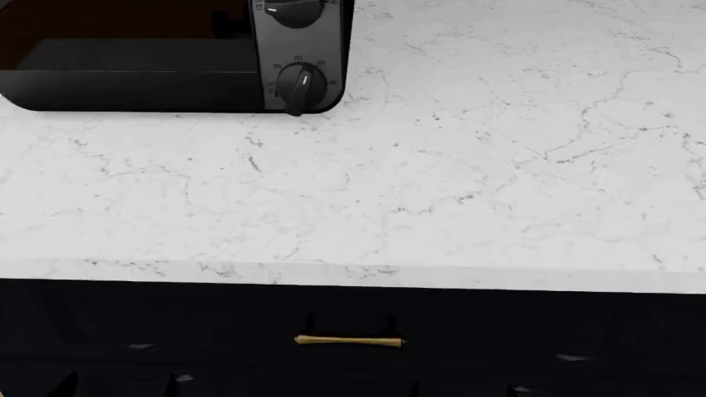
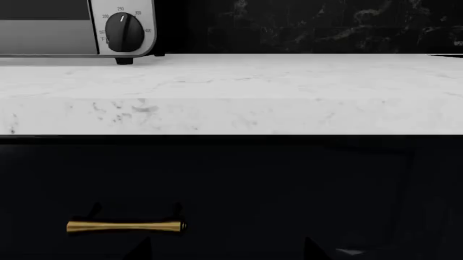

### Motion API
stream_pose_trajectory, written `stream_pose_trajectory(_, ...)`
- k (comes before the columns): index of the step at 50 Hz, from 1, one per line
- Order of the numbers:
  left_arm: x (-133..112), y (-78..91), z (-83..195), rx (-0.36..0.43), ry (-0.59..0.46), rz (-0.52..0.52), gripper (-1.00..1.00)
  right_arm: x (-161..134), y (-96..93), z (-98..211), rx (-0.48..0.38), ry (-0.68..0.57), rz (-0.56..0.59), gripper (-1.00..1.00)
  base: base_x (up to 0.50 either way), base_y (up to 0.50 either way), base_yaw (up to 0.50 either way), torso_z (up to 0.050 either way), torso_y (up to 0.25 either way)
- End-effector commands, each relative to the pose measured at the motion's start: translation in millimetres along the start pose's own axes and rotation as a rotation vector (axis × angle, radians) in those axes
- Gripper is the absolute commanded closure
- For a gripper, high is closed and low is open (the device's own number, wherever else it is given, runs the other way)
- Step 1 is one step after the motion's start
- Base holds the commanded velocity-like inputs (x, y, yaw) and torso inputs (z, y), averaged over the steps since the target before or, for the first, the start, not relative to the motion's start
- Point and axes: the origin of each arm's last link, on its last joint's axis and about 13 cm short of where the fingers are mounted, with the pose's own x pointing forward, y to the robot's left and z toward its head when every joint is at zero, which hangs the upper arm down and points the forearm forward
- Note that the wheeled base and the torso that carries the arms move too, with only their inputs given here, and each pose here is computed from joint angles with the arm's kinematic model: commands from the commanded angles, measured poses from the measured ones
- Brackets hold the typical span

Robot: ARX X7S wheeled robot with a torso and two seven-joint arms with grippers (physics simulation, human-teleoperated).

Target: Decrease the toaster oven temperature.

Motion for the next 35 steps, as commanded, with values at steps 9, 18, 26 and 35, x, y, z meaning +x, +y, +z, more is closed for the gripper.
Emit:
stream_pose_trajectory(9,1.8,3.6,4.8,0.035,0.011,0.012,-1.0,-3.8,0.2,3.5,-0.006,-0.015,-0.003,-1.0,0.0,0.0,0.0,0.0,0.0)
stream_pose_trajectory(18,1.3,3.3,3.1,0.042,0.036,0.004,-1.0,-5.4,-0.8,4.4,-0.006,-0.016,-0.012,-1.0,0.0,0.0,0.0,0.0,0.0)
stream_pose_trajectory(26,1.7,3.5,1.8,0.035,0.044,0.002,-1.0,-5.6,-0.9,4.3,-0.011,-0.022,-0.013,-1.0,0.0,0.0,0.0,0.0,0.0)
stream_pose_trajectory(35,1.2,2.8,1.9,0.042,0.045,-0.001,-1.0,-6.2,-0.2,4.7,0.01,-0.024,-0.001,-1.0,0.0,0.0,0.0,0.0,0.0)
